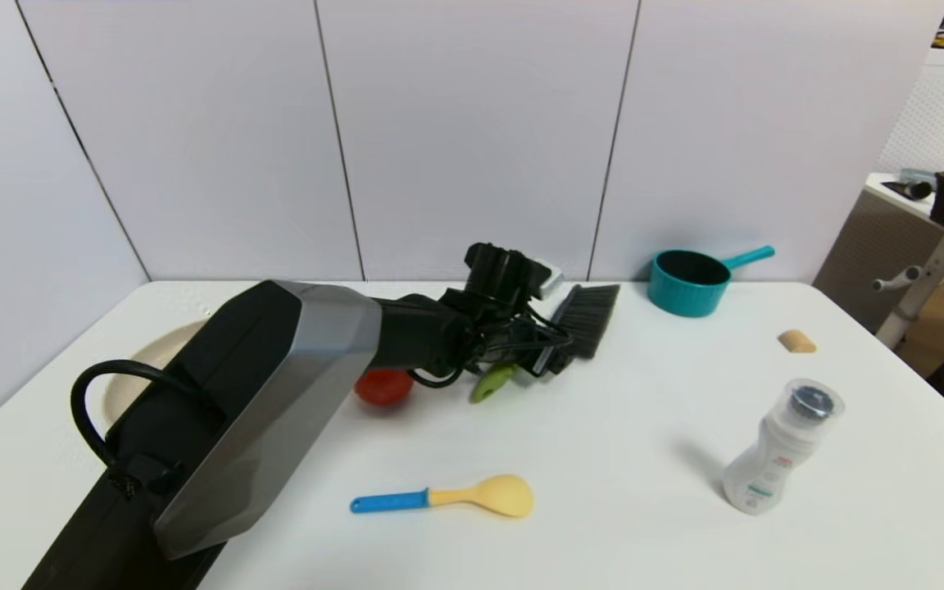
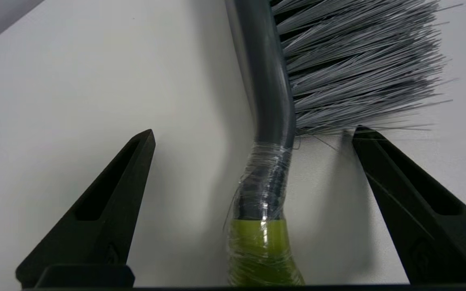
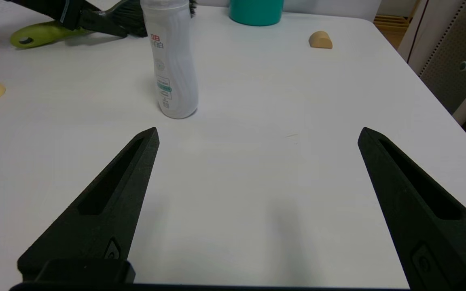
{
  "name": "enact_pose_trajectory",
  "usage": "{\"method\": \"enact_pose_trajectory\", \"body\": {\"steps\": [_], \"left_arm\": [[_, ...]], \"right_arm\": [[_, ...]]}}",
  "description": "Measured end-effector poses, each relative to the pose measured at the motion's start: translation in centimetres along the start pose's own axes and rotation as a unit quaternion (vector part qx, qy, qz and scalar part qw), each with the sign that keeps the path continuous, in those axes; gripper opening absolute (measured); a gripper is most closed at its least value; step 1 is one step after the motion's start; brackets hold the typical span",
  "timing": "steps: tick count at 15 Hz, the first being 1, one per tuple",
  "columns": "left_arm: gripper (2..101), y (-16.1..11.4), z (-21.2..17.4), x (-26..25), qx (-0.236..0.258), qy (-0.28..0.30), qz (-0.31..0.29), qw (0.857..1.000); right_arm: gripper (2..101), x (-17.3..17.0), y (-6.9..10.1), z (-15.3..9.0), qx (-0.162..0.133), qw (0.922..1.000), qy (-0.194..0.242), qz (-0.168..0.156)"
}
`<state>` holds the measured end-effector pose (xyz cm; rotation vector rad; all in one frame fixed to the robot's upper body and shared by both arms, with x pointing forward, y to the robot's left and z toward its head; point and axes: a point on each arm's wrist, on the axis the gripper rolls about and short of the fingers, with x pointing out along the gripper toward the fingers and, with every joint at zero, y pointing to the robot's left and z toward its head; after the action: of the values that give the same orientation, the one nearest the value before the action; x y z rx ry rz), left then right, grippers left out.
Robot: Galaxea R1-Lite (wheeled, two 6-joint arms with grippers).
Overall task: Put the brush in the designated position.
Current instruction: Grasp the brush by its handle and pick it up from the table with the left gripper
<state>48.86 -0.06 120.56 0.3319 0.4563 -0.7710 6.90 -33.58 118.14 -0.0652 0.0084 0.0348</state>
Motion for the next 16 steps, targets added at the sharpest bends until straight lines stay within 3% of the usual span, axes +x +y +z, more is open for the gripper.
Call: {"method": "enact_pose_trajectory", "body": {"steps": [4,9,11,12,16], "left_arm": [[64.3,-0.1,-0.8,0.2,-0.003,0.031,-0.005,1.000],[44.4,0.1,-0.7,-0.5,-0.006,0.052,-0.004,0.999],[29.9,0.1,-0.6,-0.7,-0.006,0.052,-0.003,0.999],[26.1,0.1,-0.5,-0.7,-0.006,0.051,-0.002,0.999],[26.1,0.2,-0.3,-1.0,-0.007,0.049,-0.001,0.999]], "right_arm": [[97.3,0.0,0.0,0.0,0.000,1.0000,0.000,0.000],[97.3,0.0,0.0,0.0,0.000,1.0000,0.000,0.000],[97.3,0.0,0.0,0.0,0.000,1.0000,0.000,0.000],[97.3,0.0,0.0,0.0,0.000,1.0000,0.000,0.000],[97.3,0.0,0.0,0.0,0.000,1.0000,0.000,0.000]]}}
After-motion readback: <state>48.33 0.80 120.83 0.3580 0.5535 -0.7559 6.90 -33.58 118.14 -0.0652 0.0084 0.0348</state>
